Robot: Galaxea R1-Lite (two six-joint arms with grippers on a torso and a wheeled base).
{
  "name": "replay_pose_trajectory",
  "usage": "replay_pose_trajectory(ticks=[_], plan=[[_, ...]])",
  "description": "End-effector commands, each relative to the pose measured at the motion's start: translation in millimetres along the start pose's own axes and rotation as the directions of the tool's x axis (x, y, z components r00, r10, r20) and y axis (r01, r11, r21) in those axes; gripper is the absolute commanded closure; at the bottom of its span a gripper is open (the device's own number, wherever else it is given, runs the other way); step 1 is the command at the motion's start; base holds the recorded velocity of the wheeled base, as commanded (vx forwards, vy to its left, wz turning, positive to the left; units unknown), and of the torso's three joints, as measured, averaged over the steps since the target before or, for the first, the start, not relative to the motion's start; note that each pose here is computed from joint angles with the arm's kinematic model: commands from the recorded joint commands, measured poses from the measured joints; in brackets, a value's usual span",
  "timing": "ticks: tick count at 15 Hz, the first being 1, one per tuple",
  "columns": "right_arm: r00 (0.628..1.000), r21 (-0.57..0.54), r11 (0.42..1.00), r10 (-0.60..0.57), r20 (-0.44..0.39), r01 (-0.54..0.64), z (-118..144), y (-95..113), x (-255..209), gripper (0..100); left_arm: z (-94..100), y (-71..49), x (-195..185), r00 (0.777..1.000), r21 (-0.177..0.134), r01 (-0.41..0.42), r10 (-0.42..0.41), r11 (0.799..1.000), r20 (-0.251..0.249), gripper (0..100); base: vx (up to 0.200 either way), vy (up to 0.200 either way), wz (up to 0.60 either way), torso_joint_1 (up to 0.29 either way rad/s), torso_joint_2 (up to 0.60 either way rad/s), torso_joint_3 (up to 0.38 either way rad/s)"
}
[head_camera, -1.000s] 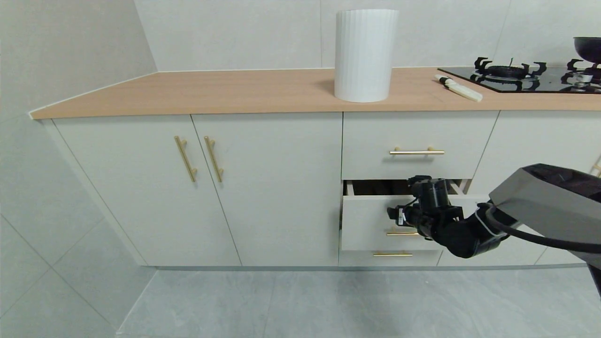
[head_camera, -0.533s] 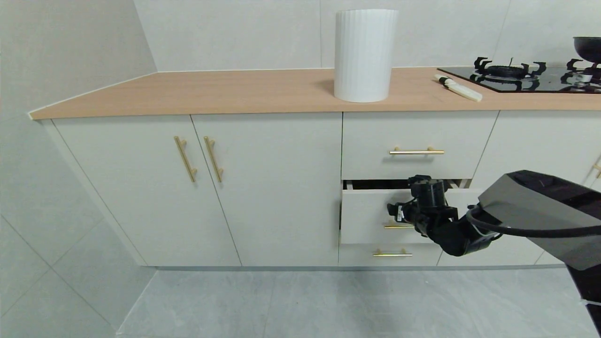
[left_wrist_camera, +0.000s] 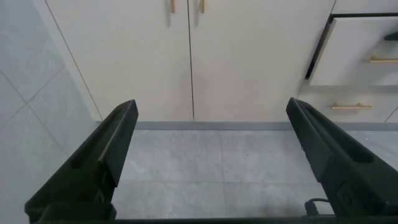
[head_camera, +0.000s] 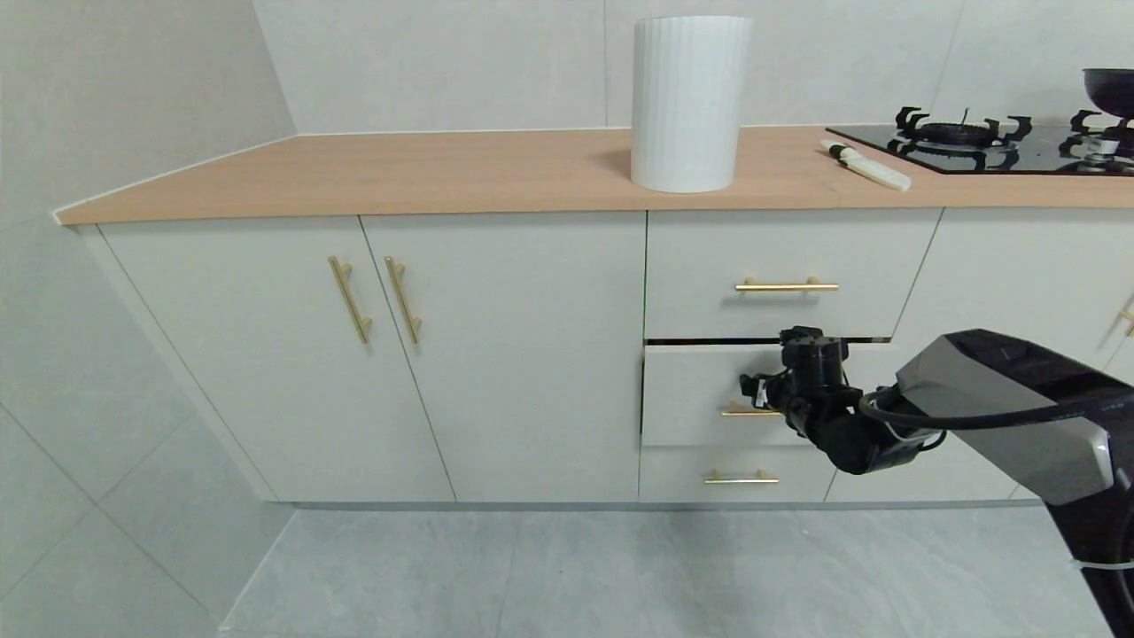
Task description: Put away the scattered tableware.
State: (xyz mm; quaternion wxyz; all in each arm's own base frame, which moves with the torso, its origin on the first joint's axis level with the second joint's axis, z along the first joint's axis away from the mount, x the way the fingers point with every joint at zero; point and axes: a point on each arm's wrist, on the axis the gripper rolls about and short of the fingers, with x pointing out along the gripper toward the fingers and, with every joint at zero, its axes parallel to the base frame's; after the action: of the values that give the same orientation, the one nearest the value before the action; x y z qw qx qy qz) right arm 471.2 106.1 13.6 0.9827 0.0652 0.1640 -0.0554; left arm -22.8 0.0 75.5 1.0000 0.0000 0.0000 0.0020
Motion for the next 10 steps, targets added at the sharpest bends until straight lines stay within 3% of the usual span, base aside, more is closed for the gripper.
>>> replay_pose_trajectory(ticks=[1, 10], plan=[[1.0, 0.008, 1.0, -0.018, 0.012, 0.018, -2.9, -3.5, 10.9, 0, 0.0, 0.0, 0.0, 1.0, 0.0, -0.001, 0.001, 1.0, 0.0, 0, 0.0, 0.0, 0.0, 0.0, 0.0, 0.0], [0.997, 0.042, 0.998, -0.04, 0.069, 0.037, 4.4, -5.5, 27.3, 0, 0.0, 0.0, 0.1, 1.0, 0.0, -0.001, 0.001, 1.0, -0.002, 0, 0.0, 0.0, 0.0, 0.0, 0.0, 0.0]])
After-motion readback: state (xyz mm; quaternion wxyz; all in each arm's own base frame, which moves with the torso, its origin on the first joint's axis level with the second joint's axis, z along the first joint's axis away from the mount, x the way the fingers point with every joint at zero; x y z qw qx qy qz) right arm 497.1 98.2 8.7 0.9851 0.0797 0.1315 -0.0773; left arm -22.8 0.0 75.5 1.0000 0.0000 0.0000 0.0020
